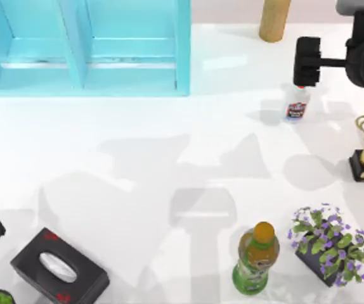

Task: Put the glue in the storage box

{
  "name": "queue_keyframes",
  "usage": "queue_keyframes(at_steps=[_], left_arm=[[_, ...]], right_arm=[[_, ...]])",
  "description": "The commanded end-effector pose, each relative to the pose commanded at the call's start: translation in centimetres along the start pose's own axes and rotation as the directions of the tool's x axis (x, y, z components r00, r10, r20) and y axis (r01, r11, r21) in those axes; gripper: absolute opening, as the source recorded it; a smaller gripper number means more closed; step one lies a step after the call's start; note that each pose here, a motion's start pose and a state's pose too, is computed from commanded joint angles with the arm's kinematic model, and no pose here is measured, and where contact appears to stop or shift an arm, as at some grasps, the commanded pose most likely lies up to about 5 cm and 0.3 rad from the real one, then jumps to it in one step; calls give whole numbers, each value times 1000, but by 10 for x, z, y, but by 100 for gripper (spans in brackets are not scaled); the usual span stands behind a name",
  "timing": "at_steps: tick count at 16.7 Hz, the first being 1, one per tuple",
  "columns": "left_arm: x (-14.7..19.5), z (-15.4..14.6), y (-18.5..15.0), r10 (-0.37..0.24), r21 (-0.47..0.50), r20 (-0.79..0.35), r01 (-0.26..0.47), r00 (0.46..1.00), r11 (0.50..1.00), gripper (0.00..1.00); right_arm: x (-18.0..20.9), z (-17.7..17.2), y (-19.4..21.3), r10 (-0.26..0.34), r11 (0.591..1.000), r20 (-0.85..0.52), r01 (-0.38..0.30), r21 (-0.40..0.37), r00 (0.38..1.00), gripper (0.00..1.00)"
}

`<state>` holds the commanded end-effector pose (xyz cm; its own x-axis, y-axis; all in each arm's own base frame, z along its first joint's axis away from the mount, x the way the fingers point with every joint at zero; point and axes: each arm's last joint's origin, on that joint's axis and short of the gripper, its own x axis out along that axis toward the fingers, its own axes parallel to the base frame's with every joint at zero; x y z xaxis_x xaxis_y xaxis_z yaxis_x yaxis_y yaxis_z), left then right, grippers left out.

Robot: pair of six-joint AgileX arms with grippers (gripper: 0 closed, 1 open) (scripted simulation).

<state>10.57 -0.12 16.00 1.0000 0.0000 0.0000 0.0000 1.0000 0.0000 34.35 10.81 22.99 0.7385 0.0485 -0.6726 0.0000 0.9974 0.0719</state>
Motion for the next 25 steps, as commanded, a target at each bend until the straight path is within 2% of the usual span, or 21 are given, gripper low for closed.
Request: queue_keyframes(at_steps=[4,7,14,18,25], left_arm=[[0,0,0,0,0,0,0,1000,1000,100],[0,0,0,0,0,0,0,1000,1000,100],[0,0,0,0,0,0,0,1000,1000,100],[0,0,0,0,0,0,0,1000,1000,100],[0,0,0,0,0,0,0,1000,1000,100]], right_arm=[[46,-19,28,-47,998,-113,42,-43,993,100],[60,-32,31,-77,996,-159,68,-59,984,100],[66,-25,33,-69,996,-150,61,-59,986,100],[102,-23,35,-72,996,-156,64,-59,985,100],[156,-46,24,-77,996,-158,69,-59,984,100]])
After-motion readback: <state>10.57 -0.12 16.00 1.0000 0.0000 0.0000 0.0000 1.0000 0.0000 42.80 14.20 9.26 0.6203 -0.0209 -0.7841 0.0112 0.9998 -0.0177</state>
